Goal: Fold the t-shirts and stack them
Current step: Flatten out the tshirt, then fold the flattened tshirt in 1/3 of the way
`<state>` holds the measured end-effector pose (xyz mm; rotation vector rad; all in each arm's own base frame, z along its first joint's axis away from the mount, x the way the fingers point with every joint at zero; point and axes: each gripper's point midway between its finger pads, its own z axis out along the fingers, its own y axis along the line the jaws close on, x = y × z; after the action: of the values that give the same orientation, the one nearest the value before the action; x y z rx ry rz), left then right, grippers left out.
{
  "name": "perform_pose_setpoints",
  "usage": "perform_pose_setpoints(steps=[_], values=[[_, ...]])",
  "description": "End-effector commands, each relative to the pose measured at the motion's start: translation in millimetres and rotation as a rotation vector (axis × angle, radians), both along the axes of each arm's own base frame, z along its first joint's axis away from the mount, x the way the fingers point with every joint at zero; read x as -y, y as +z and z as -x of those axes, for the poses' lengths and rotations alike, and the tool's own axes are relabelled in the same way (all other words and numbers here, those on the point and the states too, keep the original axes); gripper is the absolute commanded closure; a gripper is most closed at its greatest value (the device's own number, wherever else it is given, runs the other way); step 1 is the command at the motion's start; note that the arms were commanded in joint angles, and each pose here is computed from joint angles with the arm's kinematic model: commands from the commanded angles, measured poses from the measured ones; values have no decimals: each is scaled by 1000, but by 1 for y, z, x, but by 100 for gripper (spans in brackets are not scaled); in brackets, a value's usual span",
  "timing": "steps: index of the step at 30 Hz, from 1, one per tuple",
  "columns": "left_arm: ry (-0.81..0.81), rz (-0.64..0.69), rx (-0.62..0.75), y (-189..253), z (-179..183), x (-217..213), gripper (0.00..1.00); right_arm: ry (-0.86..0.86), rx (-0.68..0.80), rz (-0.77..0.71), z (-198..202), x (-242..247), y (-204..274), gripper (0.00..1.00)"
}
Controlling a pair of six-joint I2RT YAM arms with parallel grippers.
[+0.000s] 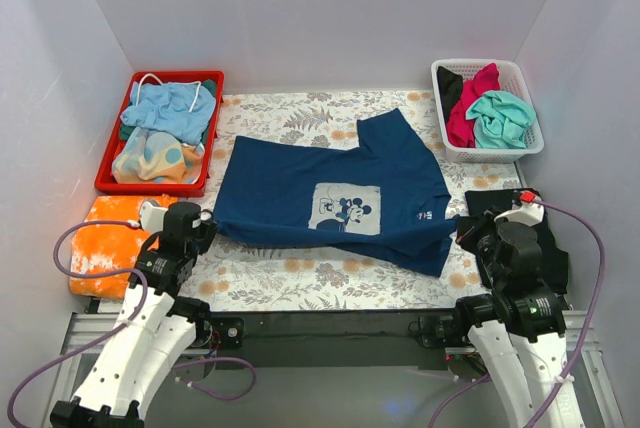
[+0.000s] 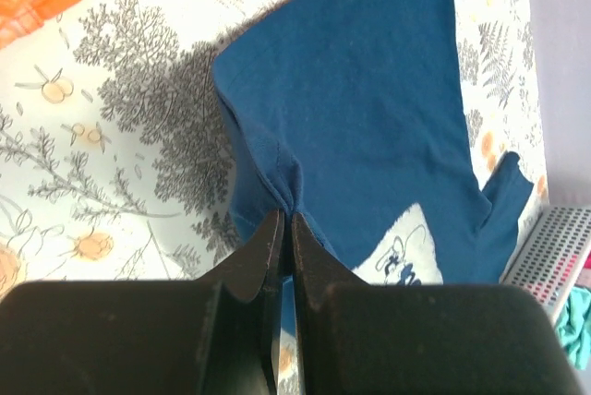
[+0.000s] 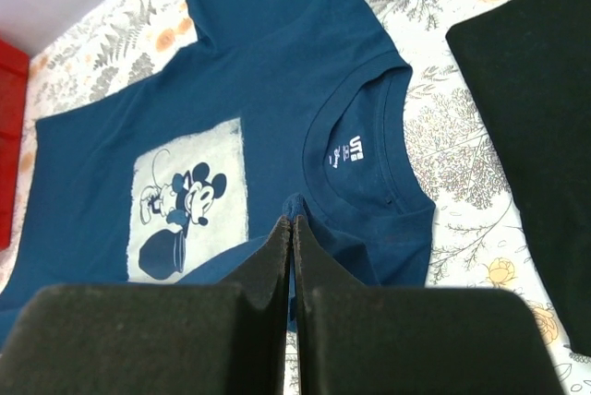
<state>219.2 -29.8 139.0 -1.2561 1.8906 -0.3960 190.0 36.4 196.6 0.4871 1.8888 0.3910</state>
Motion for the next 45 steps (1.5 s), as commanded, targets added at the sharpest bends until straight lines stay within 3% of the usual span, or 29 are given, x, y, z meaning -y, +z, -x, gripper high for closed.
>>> perform_pose_setpoints(steps=[1,6,27,29,30,31,35,39,45], values=[[39,-51,89,21,-22,-8,100,18,57,-18,-18,-7,11,99],[33,-82,148,35,-41,-8,100,41,31,-3,-33,-14,-1,99],[53,-190,50,-19,-112,-3,100,44,-18,78,-90,-19,-36,99],[78,-211,53,-21,-120,-7,69,46,-22,97,-96,-19,-37,98],[100,-231,62,-19,-123,-12,58,47,-14,103,-99,-19,-34,91],[107,-241,60,-21,-126,-13,41,43,-9,107,-102,-19,-31,91],[94,-241,126,-5,-134,-11,22,43,-25,132,-111,-19,-31,77],[34,-244,147,-2,-128,-5,21,45,-25,141,-115,-19,-32,60],[-116,-204,116,-18,-120,18,21,71,-17,138,-113,-23,-33,55]])
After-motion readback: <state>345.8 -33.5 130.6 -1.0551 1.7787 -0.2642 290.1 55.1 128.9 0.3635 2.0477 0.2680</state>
